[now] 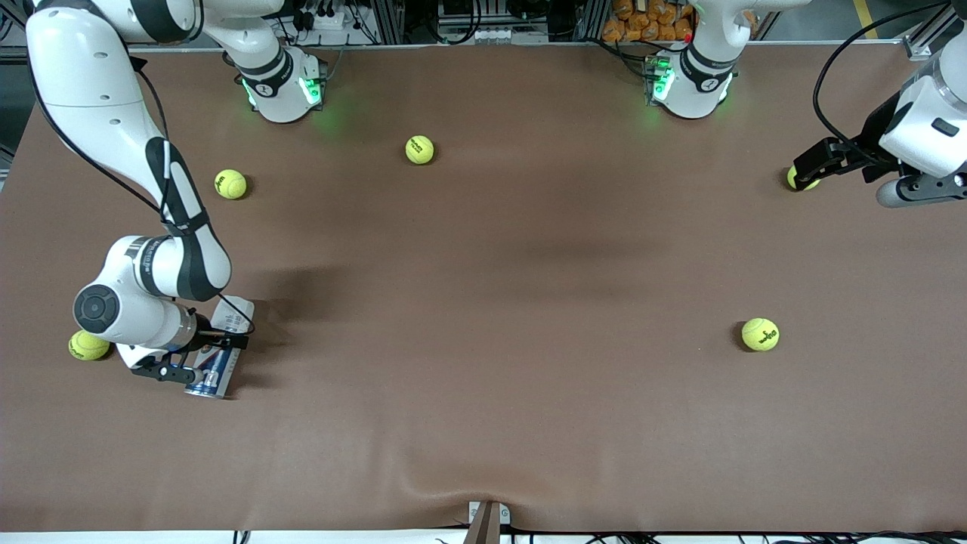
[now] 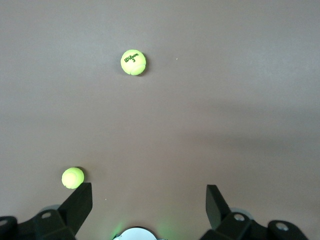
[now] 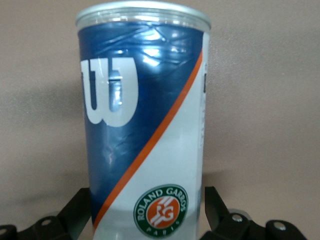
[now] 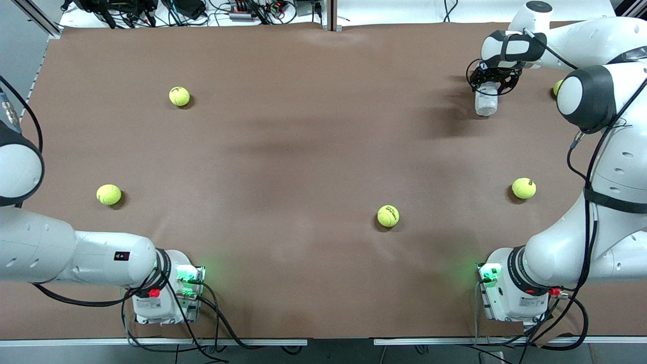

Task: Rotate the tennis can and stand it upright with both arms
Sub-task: 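Close the right gripper around the middle of the can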

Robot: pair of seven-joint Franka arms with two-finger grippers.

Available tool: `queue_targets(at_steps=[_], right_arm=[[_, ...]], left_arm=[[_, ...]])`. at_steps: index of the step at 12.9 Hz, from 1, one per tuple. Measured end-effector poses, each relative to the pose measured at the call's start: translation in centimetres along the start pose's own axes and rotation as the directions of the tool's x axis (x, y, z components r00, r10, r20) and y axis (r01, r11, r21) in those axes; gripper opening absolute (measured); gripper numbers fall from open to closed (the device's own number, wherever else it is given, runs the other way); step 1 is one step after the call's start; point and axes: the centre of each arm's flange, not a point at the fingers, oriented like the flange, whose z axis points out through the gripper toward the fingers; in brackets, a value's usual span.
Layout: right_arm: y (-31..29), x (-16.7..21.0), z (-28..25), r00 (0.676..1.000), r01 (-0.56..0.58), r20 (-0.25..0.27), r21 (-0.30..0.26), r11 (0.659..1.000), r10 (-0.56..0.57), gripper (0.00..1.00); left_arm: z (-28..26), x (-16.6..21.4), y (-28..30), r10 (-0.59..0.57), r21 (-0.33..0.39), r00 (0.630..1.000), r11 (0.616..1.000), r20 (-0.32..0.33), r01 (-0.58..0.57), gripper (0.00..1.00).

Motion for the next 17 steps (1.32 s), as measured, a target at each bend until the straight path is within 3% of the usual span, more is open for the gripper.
queue_targets(at_steps=[13,16,17], right_arm=[[0.0,-0.3,1.2,1.000,0.001,0.028,-0.004,1.000,-0.001,1.00],[-0.1,-0.3,1.1,1.000,0.002,0.028,-0.004,1.000,-0.002,0.68],[-0.1,-0.3,1.1,1.000,0.002,0.029,-0.004,1.000,-0.002,0.64]], left_arm=[[0.3,0.2,0.1,0.001,0.000,1.000,1.000,0.003,-0.001,1.00],[0.3,0.2,0.1,0.000,0.000,1.000,1.000,0.003,0.000,1.00],[0.3,0.2,0.1,0.000,0.000,1.000,1.000,0.003,0.000,1.00]])
